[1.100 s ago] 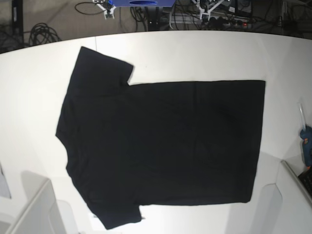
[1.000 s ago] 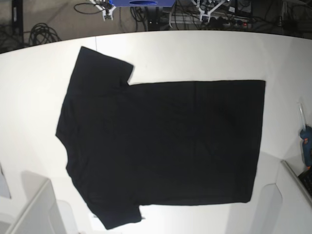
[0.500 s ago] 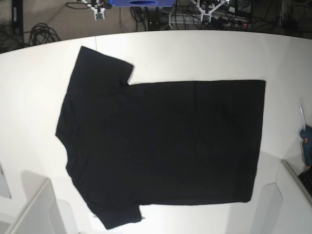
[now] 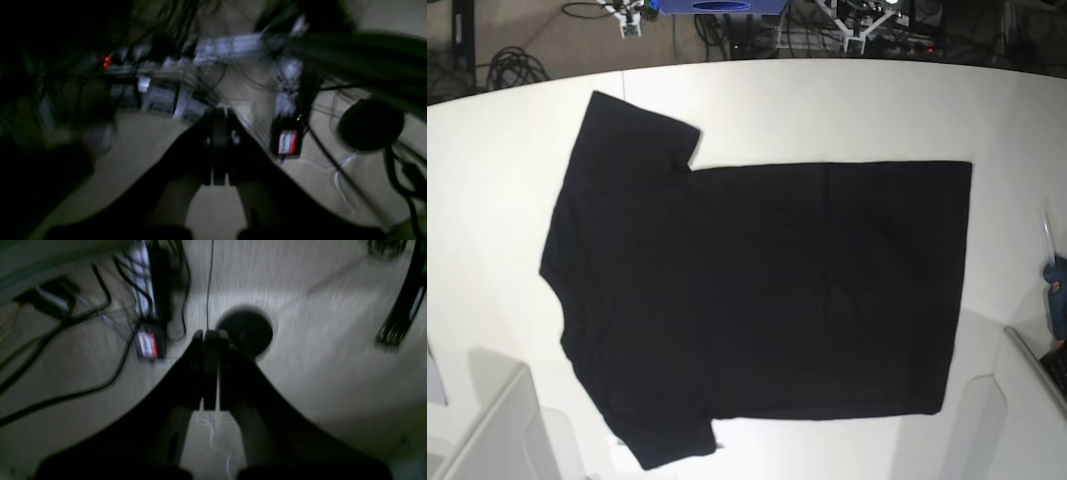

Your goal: Fold the T-shirt properly

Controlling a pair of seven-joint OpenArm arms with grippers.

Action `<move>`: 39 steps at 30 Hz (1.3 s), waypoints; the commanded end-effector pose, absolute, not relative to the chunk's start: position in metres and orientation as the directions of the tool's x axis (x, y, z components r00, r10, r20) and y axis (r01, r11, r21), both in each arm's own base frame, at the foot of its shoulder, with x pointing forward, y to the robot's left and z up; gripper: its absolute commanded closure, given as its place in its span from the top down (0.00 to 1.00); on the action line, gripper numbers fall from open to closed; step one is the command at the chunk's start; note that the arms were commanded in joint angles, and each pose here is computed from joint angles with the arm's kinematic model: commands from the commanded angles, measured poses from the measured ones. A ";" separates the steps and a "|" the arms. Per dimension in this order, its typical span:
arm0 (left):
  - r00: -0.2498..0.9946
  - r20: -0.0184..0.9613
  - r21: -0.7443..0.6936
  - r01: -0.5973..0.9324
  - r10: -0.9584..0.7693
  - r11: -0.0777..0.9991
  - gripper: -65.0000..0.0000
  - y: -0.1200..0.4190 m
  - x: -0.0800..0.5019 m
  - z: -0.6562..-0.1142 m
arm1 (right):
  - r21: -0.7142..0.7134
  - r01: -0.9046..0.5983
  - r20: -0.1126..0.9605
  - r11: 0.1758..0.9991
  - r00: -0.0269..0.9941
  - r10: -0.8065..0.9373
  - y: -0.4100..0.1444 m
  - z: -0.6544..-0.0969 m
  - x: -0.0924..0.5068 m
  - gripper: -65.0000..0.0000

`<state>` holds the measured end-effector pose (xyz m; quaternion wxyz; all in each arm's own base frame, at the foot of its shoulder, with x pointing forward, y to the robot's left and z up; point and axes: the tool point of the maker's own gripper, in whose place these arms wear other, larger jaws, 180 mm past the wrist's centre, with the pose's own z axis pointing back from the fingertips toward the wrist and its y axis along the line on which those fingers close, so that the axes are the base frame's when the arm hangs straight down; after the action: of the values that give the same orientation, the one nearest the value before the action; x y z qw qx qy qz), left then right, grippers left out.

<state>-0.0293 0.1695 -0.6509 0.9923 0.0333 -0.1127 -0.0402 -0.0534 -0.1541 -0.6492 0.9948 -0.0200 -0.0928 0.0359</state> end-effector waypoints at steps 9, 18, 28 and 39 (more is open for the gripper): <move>0.961 0.231 0.149 0.121 -0.153 0.981 0.00 0.219 -0.077 -0.620 | -0.057 -0.072 0.157 0.996 0.984 0.080 -0.163 -0.630 -0.109 0.00; 0.927 0.298 0.166 0.187 -0.230 0.968 0.00 0.233 -0.103 -0.567 | -0.053 -0.086 0.108 0.995 0.990 0.092 -0.158 -0.582 -0.132 0.00; 0.915 0.393 0.217 0.001 -0.088 0.976 0.00 0.277 -0.110 -0.499 | -0.152 -0.018 0.166 0.988 0.985 0.044 -0.194 -0.507 -0.107 0.00; 0.852 0.520 0.119 0.001 -0.063 0.993 0.00 0.255 -0.078 -0.429 | -0.201 -0.012 0.232 0.980 0.971 0.060 -0.207 -0.451 -0.077 0.00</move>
<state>-0.0736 0.2525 -0.4331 0.9604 0.0544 -0.2731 -0.0143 -0.0745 -0.2044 -0.4556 0.9886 -0.0948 -0.1155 0.0157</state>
